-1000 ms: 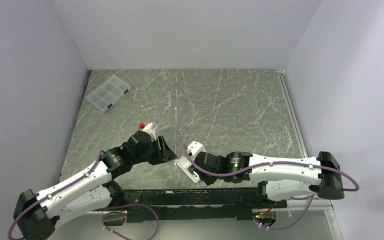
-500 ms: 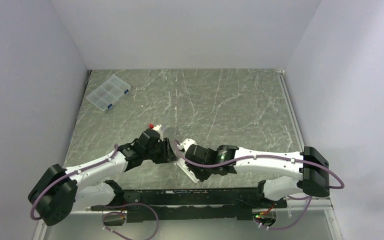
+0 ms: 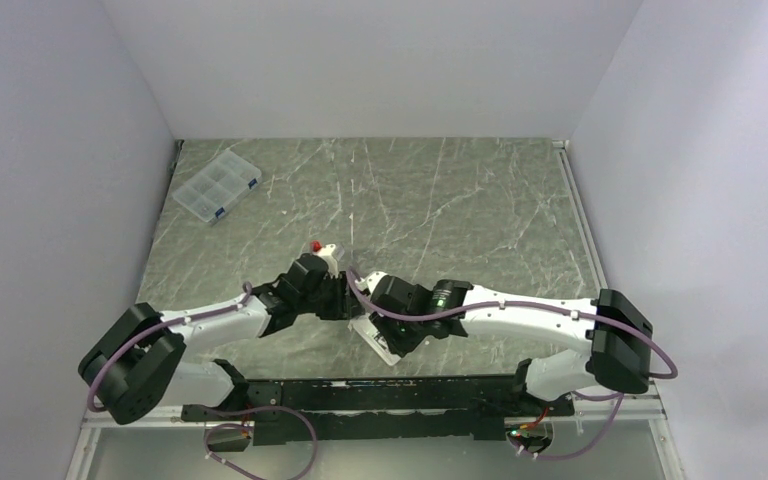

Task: Load the batteries into the remote control
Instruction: Load the battery cover into the remote control.

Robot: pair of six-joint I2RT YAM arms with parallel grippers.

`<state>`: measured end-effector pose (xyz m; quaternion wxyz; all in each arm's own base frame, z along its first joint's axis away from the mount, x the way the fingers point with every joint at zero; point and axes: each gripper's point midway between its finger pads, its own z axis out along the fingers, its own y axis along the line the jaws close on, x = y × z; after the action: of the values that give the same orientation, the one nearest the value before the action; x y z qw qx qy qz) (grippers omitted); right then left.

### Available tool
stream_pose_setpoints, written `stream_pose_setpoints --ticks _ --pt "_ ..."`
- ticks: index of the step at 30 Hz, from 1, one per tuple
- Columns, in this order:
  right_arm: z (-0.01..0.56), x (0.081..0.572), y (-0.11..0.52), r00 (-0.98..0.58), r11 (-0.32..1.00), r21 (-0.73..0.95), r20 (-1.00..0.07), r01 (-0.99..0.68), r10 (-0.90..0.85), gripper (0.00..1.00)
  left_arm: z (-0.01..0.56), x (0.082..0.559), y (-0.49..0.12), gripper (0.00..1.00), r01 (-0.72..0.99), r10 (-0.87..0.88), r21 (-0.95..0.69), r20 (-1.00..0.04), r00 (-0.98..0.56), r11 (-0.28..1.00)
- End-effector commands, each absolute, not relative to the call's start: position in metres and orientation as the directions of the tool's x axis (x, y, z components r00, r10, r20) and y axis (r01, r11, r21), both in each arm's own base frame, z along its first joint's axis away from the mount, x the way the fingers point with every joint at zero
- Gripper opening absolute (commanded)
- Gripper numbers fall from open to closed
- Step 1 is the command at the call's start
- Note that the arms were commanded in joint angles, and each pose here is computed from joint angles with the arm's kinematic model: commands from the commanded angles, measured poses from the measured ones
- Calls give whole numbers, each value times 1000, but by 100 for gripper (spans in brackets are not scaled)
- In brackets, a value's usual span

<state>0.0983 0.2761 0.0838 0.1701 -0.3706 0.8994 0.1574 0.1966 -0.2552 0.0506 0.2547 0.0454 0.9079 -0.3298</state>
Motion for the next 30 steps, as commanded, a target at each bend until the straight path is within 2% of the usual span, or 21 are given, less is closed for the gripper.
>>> stream_pose_setpoints --ticks 1,17,30 --pt "91 105 288 -660 665 173 -445 -727 -605 10 66 209 -272 48 351 -61 -592 -564 -824 725" --pt "81 112 293 -670 677 158 -419 -719 -614 7 39 191 -274 47 367 -11 -620 -518 -855 693" --pt "73 115 294 -672 682 141 -396 -718 -625 7 43 177 -270 45 382 3 -644 -508 -861 663"
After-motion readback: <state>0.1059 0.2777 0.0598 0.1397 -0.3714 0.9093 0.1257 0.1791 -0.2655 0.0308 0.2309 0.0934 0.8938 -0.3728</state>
